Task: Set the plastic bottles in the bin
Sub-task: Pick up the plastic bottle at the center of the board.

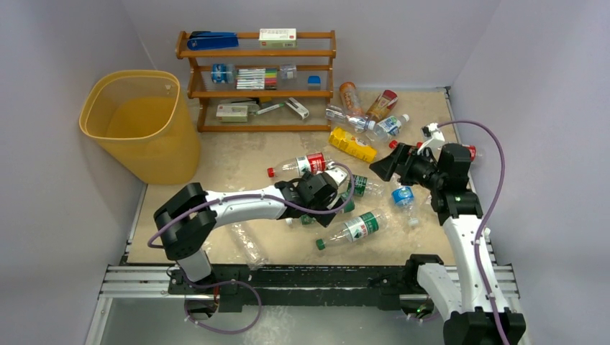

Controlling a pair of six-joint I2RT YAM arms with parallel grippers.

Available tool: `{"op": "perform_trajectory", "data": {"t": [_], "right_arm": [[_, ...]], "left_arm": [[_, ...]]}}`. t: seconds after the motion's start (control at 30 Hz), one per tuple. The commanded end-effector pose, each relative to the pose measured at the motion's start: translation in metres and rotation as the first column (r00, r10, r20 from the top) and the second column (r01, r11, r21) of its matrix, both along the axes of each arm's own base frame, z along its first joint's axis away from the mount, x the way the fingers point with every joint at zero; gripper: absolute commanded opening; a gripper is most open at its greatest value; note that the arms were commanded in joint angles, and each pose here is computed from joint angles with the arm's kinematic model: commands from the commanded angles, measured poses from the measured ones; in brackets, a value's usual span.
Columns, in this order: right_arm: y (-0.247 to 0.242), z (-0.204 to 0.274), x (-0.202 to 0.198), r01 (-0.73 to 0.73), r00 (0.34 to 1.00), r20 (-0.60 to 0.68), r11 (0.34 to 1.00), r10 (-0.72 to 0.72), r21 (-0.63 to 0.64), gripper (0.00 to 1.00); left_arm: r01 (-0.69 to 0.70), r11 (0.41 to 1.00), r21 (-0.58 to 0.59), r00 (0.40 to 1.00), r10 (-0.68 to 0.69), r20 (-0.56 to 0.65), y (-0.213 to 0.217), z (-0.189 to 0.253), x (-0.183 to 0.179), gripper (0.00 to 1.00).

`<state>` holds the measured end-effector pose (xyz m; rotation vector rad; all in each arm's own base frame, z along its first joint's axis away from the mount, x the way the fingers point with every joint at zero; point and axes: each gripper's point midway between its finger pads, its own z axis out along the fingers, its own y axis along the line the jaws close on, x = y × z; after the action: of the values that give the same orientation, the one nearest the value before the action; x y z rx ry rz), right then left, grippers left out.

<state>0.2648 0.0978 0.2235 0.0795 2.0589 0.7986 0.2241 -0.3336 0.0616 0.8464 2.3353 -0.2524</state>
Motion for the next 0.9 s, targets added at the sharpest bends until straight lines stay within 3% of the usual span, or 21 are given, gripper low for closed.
{"op": "perform_trajectory", "data": {"t": [0.0, 0.33, 0.87], "right_arm": [[0.002, 0.010, 0.006, -0.019, 0.998, 0.058, 1.000, 0.019, -0.007, 1.00], [0.003, 0.001, 0.004, -0.024, 0.999, 0.046, 1.000, 0.024, -0.004, 1.00], [0.004, 0.001, -0.004, -0.027, 0.998, 0.051, 1.000, 0.027, 0.000, 1.00]], "left_arm": [[0.028, 0.999, -0.043, 0.998, -0.025, 0.055, -0.017, 0.015, 0.008, 1.00], [0.029, 0.999, -0.041, 1.000, -0.029, 0.012, -0.015, -0.001, -0.001, 0.92], [-0.001, 0.998, -0.060, 0.999, -0.001, -0.032, 0.004, 0.006, -0.018, 0.52]]}}
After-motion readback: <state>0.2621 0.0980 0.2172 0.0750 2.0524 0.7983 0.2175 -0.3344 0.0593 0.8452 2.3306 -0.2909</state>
